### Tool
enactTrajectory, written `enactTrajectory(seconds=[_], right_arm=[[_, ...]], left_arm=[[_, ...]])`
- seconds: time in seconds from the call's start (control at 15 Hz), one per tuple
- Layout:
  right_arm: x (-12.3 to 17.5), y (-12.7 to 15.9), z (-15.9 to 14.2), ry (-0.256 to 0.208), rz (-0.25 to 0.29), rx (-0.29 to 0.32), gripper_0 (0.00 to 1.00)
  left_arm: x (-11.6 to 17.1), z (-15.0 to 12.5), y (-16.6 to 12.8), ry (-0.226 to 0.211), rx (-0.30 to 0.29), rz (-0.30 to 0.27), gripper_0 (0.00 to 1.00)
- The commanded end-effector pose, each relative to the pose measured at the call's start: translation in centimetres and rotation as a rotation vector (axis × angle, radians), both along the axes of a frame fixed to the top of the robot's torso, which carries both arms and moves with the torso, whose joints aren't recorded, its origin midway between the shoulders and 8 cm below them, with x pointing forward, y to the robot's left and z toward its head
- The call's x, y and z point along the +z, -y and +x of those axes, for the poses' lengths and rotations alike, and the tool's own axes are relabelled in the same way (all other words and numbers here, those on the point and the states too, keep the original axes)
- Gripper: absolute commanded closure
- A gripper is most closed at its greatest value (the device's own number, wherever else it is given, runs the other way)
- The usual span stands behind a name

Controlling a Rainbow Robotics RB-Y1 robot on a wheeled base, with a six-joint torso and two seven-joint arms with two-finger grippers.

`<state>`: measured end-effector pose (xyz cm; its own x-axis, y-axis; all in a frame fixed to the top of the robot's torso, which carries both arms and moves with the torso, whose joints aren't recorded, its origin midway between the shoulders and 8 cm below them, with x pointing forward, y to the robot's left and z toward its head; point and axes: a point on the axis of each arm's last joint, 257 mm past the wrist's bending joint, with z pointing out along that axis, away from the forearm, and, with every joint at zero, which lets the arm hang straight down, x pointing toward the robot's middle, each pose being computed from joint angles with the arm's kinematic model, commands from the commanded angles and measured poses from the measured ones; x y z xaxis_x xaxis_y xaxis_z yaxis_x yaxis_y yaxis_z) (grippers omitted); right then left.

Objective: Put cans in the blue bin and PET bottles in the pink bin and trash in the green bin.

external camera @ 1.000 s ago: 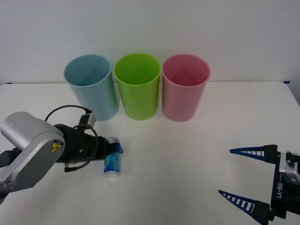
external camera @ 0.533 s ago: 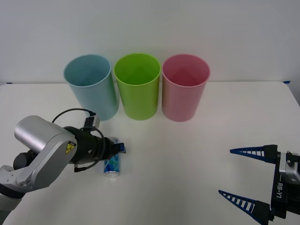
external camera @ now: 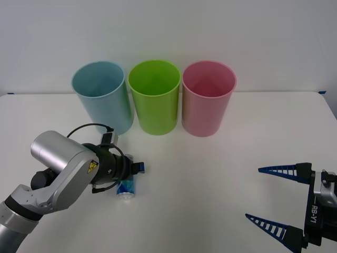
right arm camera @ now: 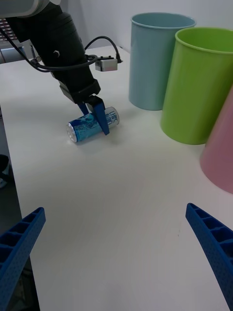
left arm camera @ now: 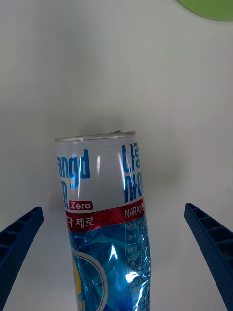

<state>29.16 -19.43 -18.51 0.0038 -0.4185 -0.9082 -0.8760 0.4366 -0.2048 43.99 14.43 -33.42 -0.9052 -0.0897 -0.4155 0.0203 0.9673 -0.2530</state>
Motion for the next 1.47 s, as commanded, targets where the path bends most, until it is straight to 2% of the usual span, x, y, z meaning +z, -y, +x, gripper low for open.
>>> enactTrajectory(seconds=[0.07,0.53,1.0,1.07,1.2,1.27,1.33,1.47], right_arm=[[0.0,0.0,0.0,0.0,0.0,0.0,0.0],[0.0,0.0,0.0,0.0,0.0,0.0,0.0],[0.0,0.0,0.0,0.0,0.0,0.0,0.0],[0.0,0.0,0.0,0.0,0.0,0.0,0.0],[0.0,0.0,0.0,0.0,0.0,0.0,0.0],[0.0,0.0,0.0,0.0,0.0,0.0,0.0],[0.0,0.0,0.0,0.0,0.0,0.0,0.0],[0.0,0.0,0.0,0.0,0.0,0.0,0.0]], left_arm=[[-0.3,0.0,-0.2,-0.004,0.0,0.008,0.0],[-1.2,0.3,0.0,-0.005,0.017,0.005,0.0],[-1.7,0.3,0.0,-0.004,0.005,0.021,0.02],[-1.7,0.3,0.0,-0.005,0.005,0.022,0.17],[-1.4,0.5,-0.1,0.002,0.005,0.022,0.73],[-1.5,0.4,0.0,0.002,0.004,0.023,0.93],[-1.4,0.6,-0.1,0.007,0.003,0.024,1.0],[-1.2,1.0,0.0,0.029,-0.009,0.025,1.0]])
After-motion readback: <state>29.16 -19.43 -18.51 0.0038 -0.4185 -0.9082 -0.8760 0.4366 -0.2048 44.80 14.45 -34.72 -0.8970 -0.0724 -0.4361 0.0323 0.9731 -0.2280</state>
